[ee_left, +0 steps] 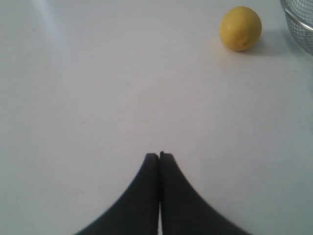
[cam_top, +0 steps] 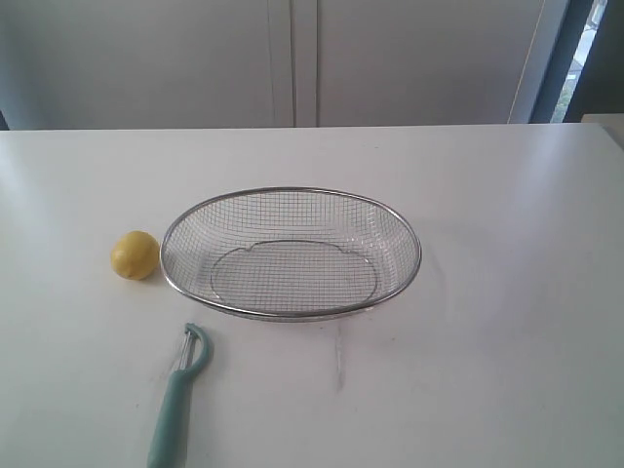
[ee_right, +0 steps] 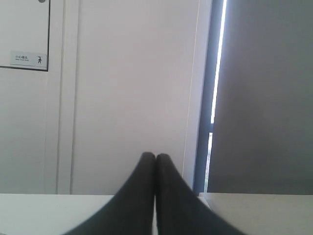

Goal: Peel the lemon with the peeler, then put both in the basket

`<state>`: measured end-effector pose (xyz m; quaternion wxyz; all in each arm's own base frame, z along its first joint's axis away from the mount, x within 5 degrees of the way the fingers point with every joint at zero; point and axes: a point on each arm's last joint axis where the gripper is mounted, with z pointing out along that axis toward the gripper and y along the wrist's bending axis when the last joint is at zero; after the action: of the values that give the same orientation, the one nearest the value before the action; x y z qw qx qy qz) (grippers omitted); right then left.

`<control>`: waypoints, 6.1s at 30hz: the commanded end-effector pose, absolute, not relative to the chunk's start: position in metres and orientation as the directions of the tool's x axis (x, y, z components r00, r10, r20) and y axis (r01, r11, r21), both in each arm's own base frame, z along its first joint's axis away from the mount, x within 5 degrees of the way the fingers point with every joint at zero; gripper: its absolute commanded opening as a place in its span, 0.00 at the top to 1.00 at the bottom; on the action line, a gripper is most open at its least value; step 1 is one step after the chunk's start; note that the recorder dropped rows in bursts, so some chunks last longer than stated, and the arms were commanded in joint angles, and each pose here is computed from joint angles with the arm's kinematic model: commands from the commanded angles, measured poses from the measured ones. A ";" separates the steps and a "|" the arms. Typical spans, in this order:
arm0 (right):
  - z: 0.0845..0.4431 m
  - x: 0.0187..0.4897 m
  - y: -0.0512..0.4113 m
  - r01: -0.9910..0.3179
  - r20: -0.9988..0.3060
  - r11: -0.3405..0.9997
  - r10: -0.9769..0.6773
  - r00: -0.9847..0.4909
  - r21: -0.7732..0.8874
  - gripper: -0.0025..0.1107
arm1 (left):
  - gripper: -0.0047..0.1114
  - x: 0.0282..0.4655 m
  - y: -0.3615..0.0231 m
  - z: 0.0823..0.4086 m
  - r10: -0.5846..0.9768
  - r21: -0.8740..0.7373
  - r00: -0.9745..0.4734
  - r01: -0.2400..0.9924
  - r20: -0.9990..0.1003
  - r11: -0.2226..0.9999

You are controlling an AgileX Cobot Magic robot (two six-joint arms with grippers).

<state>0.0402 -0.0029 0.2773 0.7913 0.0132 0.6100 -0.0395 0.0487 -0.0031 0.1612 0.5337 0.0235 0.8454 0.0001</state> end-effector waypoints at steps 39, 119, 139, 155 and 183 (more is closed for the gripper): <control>0.329 0.048 -0.005 0.089 -0.997 0.994 0.067 -0.038 0.064 0.98 | 0.96 0.048 -0.003 0.159 0.030 0.016 -0.435 0.035 -0.900 0.999; 0.287 0.172 0.022 0.042 -0.478 0.970 0.156 -0.864 0.241 0.98 | 0.96 0.048 -0.003 0.159 0.030 0.016 -0.435 0.035 -0.900 0.999; 0.264 0.182 0.070 -0.076 -0.345 0.958 0.025 -0.938 0.276 0.98 | 0.96 0.048 -0.003 0.159 0.030 0.016 -0.435 0.035 -0.900 0.999; 0.245 0.194 0.125 -0.156 -0.271 0.944 -0.075 -0.960 0.291 0.98 | 0.96 0.048 -0.003 0.159 0.030 0.016 -0.435 0.035 -0.900 0.999; 0.232 0.219 0.265 -0.379 -0.251 0.876 -0.311 -0.917 0.299 0.98 | 0.96 0.048 -0.003 0.159 0.030 0.016 -0.435 0.035 -0.900 0.999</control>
<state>0.2167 0.2520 0.2327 0.0931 -0.1692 0.9660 0.1721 0.0487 -0.0031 0.1612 0.5337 0.0235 0.8454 0.0001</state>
